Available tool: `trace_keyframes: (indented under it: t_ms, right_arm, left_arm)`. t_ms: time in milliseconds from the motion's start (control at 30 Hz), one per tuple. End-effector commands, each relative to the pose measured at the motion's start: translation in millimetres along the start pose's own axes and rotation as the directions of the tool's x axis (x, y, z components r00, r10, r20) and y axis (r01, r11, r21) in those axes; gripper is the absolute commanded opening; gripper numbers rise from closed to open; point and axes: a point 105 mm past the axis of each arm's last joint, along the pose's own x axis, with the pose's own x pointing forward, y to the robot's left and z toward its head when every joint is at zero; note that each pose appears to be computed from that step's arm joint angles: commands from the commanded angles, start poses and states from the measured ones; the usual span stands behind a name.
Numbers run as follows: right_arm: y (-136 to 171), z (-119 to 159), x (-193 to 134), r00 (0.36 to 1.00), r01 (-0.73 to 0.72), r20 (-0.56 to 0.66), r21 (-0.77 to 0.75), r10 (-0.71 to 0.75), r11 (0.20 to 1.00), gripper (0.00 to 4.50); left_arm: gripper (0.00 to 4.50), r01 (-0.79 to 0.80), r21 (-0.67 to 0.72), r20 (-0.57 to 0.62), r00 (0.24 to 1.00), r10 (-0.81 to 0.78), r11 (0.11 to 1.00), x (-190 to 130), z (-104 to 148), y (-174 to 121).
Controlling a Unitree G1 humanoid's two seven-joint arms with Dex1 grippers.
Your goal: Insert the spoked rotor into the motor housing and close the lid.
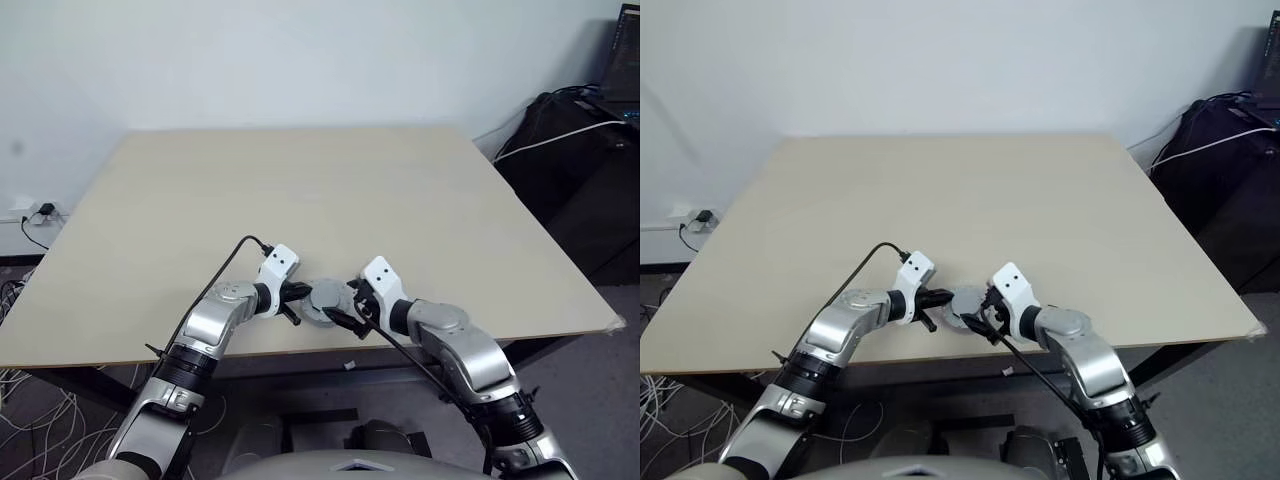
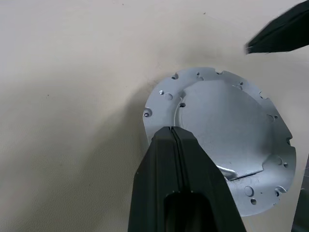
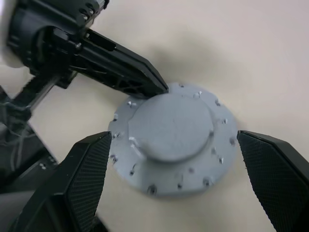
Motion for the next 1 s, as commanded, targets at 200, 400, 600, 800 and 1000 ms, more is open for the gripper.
trace_keyframes:
  t_ms: [200, 400, 600, 800, 1000]
  right_arm:
    - [-17.4, -4.0, -18.1, 0.976, 0.178, 0.044, 0.392, -0.212, 0.902, 4.47]
    - [-5.5, -12.6, -9.1, 0.979, 0.16, 0.0, 0.613, -0.203, 0.773, 4.47]
    - [-4.2, -7.6, -2.7, 0.982, 0.138, -0.014, 0.725, -0.186, 0.674, 4.47]
    - [-3.2, -9.6, 1.3, 0.986, 0.131, -0.042, 0.781, -0.159, 0.611, 4.47]
    - [-0.1, -14.9, 5.4, 0.991, 0.118, -0.065, 0.831, -0.117, 0.543, 4.47]
  left_arm:
    - [0.0, 0.034, -0.008, -0.071, 0.997, -0.035, 0.999, 6.5, -18.7, -8.4]
    - [0.0, 0.04, 0.002, -0.07, 0.997, -0.04, 0.999, 7.6, -18.3, -9.5]
    - [0.0, 0.038, 0.008, -0.066, 0.997, -0.038, 0.999, 7.6, -16.2, -8.1]
    - [0.0, 0.032, 0.006, -0.064, 0.997, -0.031, 0.999, 6.4, -17.2, -6.9]
    - [0.0, 0.028, 0.003, -0.06, 0.998, -0.028, 1.0, 6.3, -17.1, -7.0]
